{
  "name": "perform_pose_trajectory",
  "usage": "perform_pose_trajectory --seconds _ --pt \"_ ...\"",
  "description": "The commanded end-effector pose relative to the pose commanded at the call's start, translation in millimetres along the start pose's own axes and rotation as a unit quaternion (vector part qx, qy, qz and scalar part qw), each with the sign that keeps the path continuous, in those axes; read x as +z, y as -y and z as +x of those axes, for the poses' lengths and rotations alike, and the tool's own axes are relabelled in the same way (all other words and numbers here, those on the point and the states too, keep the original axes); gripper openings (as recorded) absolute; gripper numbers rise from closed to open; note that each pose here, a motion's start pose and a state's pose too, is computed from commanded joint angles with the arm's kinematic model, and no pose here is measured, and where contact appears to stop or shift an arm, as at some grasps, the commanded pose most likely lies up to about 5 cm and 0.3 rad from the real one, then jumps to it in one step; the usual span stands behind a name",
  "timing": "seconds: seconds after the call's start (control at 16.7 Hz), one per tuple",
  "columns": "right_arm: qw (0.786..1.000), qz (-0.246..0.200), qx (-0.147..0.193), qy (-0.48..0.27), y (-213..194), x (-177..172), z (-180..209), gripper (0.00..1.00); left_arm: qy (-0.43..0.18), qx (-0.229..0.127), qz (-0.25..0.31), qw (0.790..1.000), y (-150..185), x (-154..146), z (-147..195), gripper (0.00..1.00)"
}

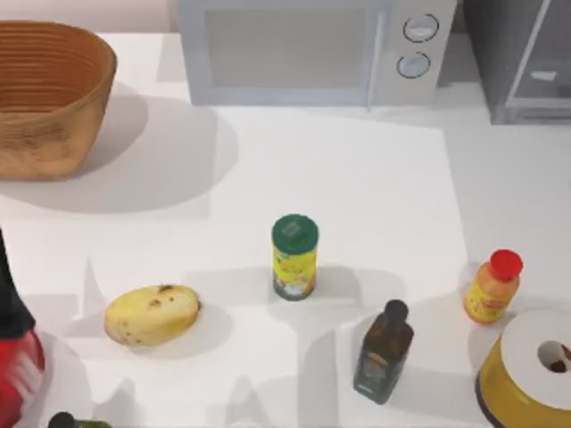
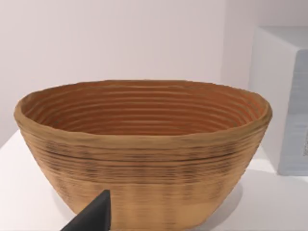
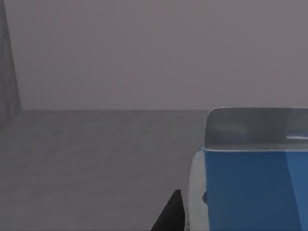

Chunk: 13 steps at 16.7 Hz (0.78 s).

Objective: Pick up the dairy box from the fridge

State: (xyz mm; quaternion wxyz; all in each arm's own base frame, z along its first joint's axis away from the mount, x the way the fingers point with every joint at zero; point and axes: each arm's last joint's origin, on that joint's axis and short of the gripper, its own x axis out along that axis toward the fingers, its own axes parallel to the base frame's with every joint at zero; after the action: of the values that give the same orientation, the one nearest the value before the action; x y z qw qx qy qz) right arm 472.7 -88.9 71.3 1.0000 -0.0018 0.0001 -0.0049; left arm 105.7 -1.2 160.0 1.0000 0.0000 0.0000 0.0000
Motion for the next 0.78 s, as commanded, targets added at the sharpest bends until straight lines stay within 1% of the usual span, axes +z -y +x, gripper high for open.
perform_pose_trajectory --seconds 0.24,0.6,0.78 --pt "1.000 0.000 -0.002 0.001 2 2 0 0.00 0.000 0.000 0.000 1.000 0 0 0 1.00" --pt "1.000 0.000 -0.002 0.001 2 48 0 0.00 0.000 0.000 0.000 1.000 0 0 0 1.00" --pt "1.000 0.000 -0.002 0.001 2 51 0 0.00 0.000 0.000 0.000 1.000 0 0 0 1.00"
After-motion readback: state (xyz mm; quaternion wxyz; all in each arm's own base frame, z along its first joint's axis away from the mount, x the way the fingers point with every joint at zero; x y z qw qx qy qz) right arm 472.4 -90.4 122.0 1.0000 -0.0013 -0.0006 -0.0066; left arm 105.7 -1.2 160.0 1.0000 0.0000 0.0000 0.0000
